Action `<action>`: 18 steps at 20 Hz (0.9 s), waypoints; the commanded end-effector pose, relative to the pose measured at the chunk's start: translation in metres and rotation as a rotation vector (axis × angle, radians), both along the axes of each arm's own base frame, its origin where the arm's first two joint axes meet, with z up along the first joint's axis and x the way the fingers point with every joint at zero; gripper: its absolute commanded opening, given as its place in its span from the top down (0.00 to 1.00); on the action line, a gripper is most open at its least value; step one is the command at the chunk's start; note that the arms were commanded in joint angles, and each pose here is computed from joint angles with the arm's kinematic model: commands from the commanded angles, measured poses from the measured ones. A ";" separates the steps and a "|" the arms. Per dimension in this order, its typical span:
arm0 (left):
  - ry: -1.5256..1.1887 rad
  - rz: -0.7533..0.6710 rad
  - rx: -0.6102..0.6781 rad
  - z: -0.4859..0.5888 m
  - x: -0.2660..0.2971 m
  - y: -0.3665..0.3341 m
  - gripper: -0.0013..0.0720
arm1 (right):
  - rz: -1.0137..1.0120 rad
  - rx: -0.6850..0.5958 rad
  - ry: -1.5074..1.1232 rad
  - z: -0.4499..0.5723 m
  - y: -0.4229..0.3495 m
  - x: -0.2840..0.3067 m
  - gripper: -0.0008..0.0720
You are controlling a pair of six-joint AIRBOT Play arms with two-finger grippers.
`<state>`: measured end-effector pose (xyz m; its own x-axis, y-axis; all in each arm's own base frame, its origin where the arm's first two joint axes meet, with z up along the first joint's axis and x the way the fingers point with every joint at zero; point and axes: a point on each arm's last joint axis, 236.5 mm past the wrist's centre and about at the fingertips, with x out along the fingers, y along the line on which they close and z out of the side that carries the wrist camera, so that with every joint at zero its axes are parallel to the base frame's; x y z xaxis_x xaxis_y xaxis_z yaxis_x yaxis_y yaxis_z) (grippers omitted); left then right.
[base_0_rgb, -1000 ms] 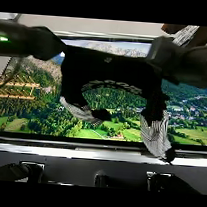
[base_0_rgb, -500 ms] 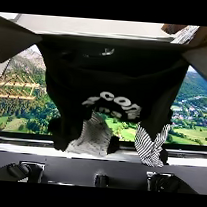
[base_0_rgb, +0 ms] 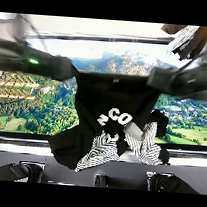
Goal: Fold the clothes and pants, and hang the long-sleeved shirts on hangers.
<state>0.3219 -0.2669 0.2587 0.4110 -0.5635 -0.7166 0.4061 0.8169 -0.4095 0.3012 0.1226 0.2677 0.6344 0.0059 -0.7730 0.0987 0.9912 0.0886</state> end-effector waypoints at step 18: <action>0.198 0.077 -0.015 -0.161 0.031 -0.028 0.95 | -0.103 0.286 0.343 -0.191 0.037 0.020 0.95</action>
<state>0.3497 -0.2938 0.0868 0.2760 -0.5289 -0.8026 0.2717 0.8439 -0.4627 0.3452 0.1668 0.0775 0.4253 0.2021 -0.8822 0.2446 0.9128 0.3270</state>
